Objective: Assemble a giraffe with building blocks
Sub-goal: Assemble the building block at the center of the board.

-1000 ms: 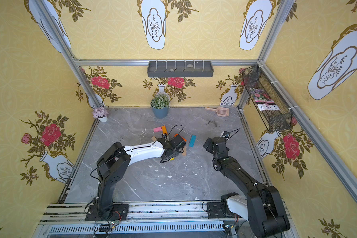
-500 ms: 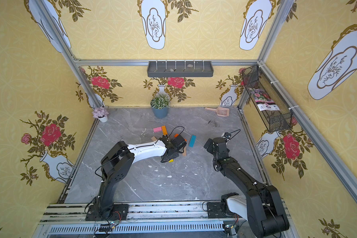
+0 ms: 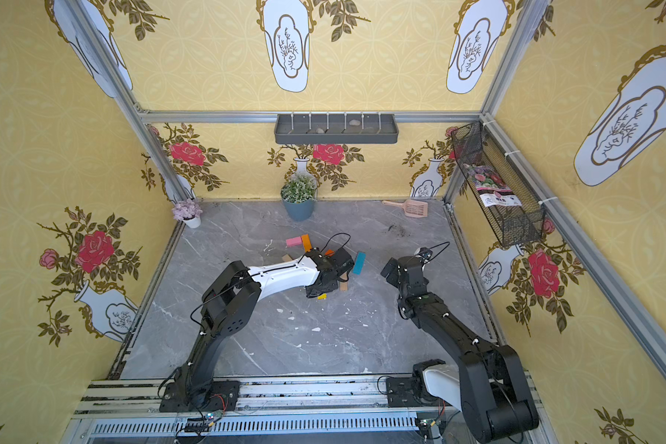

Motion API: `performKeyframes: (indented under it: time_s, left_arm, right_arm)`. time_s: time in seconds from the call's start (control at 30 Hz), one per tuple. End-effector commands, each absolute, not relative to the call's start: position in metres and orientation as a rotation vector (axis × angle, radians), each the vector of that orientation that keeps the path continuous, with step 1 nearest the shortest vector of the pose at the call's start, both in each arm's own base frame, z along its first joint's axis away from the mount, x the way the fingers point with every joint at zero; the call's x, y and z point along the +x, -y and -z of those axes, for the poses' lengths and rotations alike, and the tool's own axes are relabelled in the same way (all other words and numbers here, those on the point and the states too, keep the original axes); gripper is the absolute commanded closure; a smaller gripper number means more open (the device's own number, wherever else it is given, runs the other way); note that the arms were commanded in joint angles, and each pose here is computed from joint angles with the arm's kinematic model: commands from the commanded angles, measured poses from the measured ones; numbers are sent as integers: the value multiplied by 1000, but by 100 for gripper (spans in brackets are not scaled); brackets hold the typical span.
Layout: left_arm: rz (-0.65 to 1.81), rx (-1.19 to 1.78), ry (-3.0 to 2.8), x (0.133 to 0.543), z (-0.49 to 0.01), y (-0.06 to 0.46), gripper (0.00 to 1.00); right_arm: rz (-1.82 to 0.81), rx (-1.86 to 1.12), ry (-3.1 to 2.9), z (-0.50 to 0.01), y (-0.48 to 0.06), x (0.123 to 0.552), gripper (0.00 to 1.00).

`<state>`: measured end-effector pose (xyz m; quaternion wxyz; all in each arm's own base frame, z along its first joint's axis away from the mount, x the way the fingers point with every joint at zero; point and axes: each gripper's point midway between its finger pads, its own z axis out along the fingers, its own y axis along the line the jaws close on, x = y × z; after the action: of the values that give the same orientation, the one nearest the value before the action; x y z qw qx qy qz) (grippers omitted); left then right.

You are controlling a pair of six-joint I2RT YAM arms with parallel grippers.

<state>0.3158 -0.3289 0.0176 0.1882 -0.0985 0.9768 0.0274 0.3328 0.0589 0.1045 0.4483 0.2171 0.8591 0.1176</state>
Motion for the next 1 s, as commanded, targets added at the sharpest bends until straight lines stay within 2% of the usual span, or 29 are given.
performKeyframes:
  time_s: [0.0,0.8,0.9,0.97]
  left_arm:
    - [-167,-274,-2749,313,-15,316,82]
    - [-166,-290,-2766,318,-6,318,80]
    - [-164,-290,-2763,318,-6,318,79]
    - [-158,-290,-2758,319,-6,318,70]
  right_arm:
    - [-323,546,-2089,-110,-60,336,2]
    - [-319,546,-2106,-105,-60,338,2]
    - [-320,544,-2112,-103,-61,339,3]
    - [-323,541,-2115,-103,-61,339,2]
